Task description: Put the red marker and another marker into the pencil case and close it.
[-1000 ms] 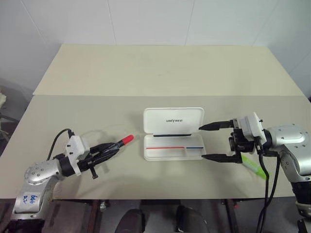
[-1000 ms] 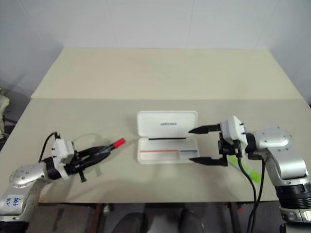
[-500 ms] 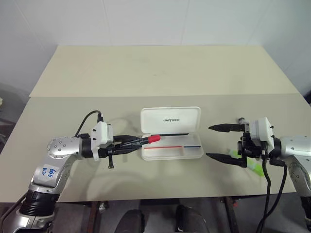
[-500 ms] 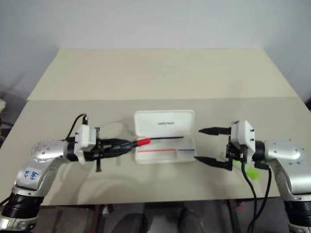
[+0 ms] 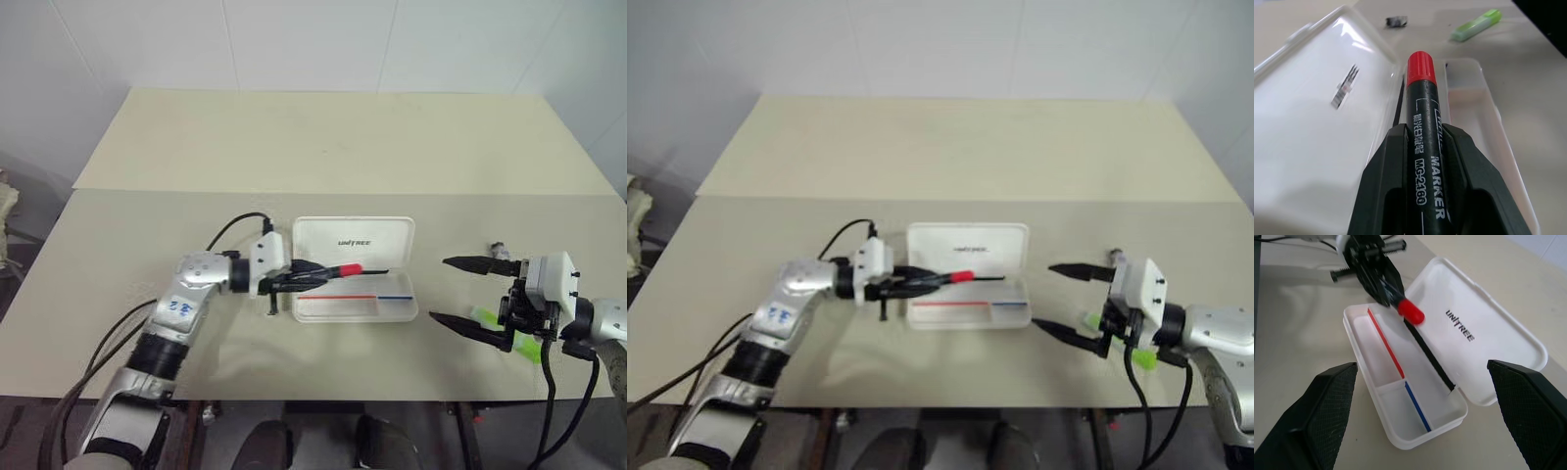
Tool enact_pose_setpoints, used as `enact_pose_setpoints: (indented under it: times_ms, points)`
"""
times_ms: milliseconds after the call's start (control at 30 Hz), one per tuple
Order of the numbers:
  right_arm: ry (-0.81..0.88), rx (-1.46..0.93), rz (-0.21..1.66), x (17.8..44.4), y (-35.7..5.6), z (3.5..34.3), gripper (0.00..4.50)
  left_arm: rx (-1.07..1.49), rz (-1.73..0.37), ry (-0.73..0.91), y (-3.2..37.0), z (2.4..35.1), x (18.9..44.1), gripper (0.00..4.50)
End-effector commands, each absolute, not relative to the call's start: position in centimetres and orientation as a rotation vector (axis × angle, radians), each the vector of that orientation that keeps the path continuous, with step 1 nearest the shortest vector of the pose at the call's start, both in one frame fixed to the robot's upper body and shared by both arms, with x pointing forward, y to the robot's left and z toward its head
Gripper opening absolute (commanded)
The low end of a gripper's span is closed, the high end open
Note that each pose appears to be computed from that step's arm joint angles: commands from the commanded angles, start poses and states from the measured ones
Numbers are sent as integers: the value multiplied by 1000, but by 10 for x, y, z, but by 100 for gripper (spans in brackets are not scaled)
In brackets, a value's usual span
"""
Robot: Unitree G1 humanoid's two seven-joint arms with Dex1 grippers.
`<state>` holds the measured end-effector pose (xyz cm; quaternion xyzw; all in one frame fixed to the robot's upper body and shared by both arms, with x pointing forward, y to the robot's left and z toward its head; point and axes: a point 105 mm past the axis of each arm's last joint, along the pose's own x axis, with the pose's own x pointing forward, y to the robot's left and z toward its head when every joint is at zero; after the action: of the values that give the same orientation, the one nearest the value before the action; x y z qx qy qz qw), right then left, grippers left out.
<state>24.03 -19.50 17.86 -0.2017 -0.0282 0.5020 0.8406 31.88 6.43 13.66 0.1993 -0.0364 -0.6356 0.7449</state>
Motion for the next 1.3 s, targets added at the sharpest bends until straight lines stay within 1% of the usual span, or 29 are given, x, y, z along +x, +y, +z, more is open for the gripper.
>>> enact_pose_setpoints:
  times_ms: [33, 300, 567, 600, 633, 667, 700, 733, 800, 833, 867, 900, 933, 1033, 1200, 1300]
  points:
    - [-101, -431, 1035, 236, -194, 187, 450, 461, -1411, -125, 54, 145, 319, 64]
    - [-112, -410, 1002, 233, -190, 186, 450, 475, -1447, -126, 35, 141, 315, 64]
    - [-120, -404, 991, 230, -187, 187, 450, 464, -1443, -93, 29, 129, 319, 64]
    - [-120, -403, 990, 230, -186, 187, 450, 463, -1441, -94, 28, 128, 319, 139]
    - [-120, -401, 989, 230, -186, 187, 450, 451, -1442, -88, 27, 127, 319, 159]
    - [-121, -401, 988, 229, -186, 187, 450, 443, -1443, -83, 27, 126, 319, 192]
    - [-121, -400, 987, 229, -186, 187, 450, 437, -1448, -76, 26, 125, 318, 233]
    - [-122, -400, 986, 229, -186, 187, 450, 440, -1428, -88, 26, 125, 321, 261]
    - [-123, -399, 986, 230, -185, 187, 450, 429, -1415, -111, 24, 127, 322, 336]
    - [-124, -397, 987, 230, -184, 187, 450, 418, -1414, -120, 23, 129, 321, 363]
    - [-124, -396, 988, 230, -184, 187, 450, 392, -1422, -125, 22, 132, 320, 407]
    - [-124, -395, 989, 230, -184, 187, 450, 370, -1430, -136, 22, 135, 318, 440]
    - [-123, -394, 992, 231, -183, 187, 450, 349, -1438, -141, 23, 137, 315, 449]
    - [-120, -388, 998, 232, -183, 186, 450, 294, -1468, -151, 32, 143, 304, 449]
    - [-109, -354, 1000, 235, -186, 184, 450, 272, -1480, -151, 47, 148, 292, 449]
    - [-67, -327, 1009, 236, -192, 178, 450, 261, -1473, -166, 61, 157, 285, 449]
